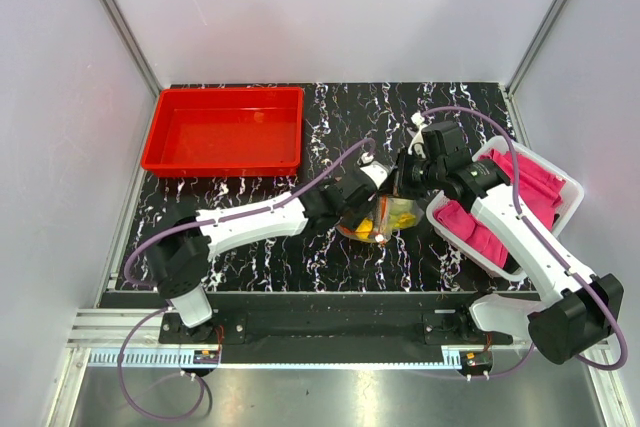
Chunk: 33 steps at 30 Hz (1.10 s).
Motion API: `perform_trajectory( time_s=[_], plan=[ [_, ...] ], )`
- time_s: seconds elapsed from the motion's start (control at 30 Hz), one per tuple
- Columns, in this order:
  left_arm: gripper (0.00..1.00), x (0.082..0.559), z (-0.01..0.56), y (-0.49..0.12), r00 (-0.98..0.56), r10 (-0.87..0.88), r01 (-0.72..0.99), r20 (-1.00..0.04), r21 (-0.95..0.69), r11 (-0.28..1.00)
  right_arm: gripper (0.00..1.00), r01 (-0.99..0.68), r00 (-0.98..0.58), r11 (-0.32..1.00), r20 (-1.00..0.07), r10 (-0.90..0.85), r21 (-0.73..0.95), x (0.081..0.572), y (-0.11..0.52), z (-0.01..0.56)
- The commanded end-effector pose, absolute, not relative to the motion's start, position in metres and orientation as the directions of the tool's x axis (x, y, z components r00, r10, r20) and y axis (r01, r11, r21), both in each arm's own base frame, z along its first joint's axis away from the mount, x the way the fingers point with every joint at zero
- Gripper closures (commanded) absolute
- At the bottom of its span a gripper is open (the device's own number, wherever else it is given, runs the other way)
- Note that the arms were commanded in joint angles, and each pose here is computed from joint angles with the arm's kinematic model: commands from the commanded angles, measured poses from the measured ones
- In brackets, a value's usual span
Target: Open the zip-top bag and remove the fake food
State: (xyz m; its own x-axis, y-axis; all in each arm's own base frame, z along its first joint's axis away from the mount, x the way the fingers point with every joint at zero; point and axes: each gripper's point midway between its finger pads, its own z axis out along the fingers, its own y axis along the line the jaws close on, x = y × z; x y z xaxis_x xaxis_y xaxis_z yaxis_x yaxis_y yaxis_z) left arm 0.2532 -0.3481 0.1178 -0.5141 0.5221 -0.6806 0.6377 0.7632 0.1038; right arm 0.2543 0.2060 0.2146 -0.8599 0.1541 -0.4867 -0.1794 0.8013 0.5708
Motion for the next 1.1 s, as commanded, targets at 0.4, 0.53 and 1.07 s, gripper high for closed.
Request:
perform_trajectory(
  time_s=[0.4,0.53,1.07],
  plan=[
    [0.74,0.207,0.180,-0.390,-0.666,0.229,0.610,-0.710,-0.341,0.715,1.00,-0.253,-0.863,0.700,-0.483,0.150,0.668,0.239,0.227,0.248],
    [0.64,0.202,0.179,-0.395,-0.738,0.171,0.547,-0.653,-0.430,0.719,1.00,-0.262,-0.856,0.695,-0.494,0.153,0.670,0.239,0.227,0.253],
    [0.52,0.189,0.145,-0.408,-0.880,-0.004,0.370,-0.474,-0.692,0.621,1.00,-0.255,-0.857,0.700,-0.491,0.156,0.667,0.239,0.227,0.248]
  ],
)
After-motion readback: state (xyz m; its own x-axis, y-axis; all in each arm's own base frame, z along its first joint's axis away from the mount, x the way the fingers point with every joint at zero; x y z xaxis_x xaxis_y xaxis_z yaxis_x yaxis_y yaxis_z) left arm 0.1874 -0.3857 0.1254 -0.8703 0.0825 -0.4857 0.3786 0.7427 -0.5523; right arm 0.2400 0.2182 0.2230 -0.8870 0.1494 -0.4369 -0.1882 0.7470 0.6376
